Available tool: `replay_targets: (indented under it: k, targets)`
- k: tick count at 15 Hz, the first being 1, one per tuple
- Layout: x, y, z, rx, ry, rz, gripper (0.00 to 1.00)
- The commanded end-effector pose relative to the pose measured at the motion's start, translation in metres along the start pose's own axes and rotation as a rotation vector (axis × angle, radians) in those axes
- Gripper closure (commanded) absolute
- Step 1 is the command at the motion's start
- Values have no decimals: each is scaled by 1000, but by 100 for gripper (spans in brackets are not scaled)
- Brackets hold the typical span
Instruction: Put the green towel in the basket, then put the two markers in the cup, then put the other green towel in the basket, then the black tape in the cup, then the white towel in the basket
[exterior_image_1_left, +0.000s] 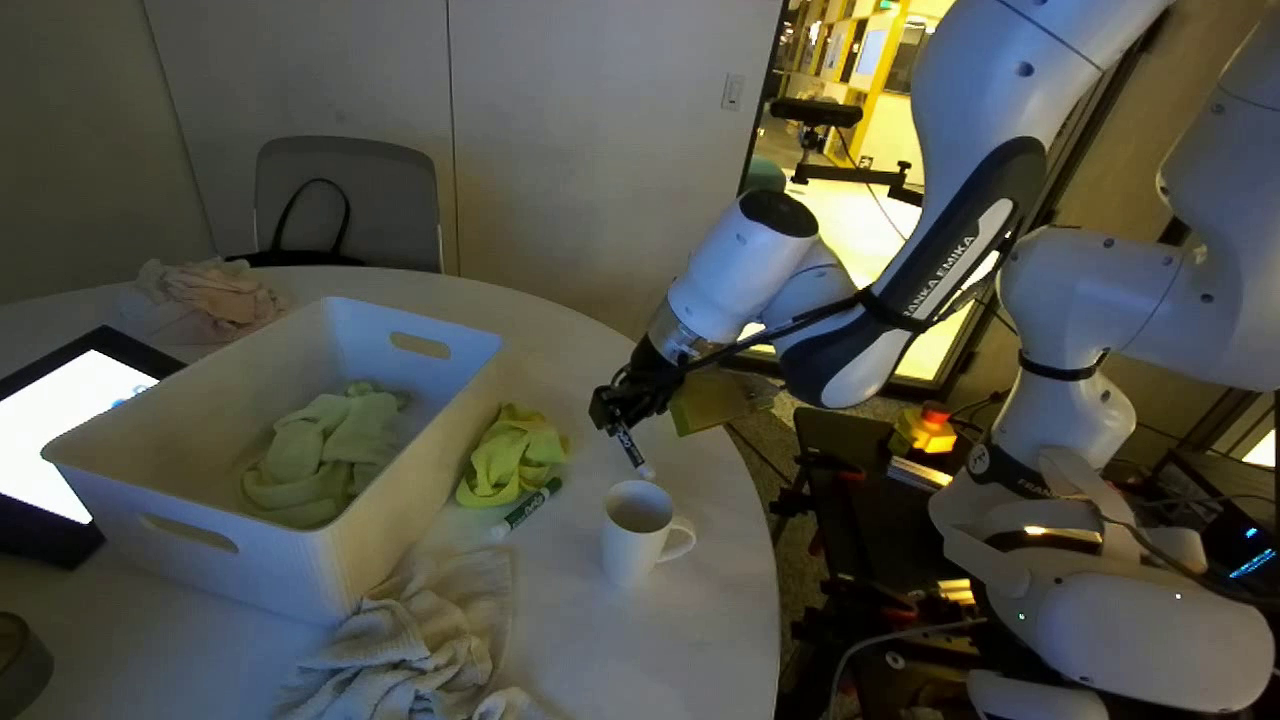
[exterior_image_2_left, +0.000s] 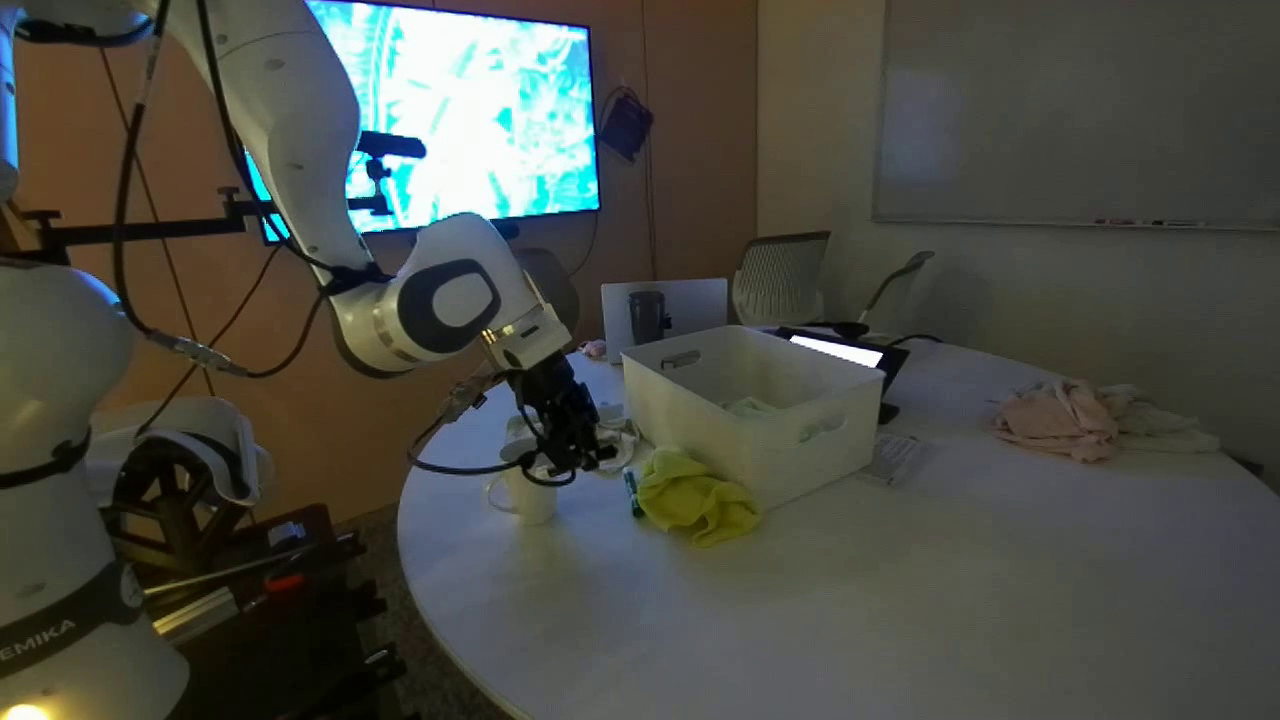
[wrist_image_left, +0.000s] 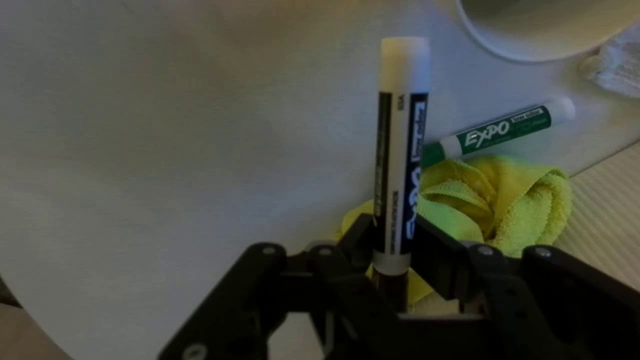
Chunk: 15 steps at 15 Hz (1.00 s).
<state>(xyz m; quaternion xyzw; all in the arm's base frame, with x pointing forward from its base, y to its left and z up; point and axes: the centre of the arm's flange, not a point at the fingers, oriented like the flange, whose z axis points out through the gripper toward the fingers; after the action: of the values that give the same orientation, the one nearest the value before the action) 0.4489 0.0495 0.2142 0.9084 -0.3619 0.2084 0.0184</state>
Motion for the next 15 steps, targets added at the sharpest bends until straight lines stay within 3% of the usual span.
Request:
replay_targets:
  k: [1,15]
  targets:
    - [12,-6,-17,37,45,39,91]
    - [-23,-32,-42,78,61,-27,91]
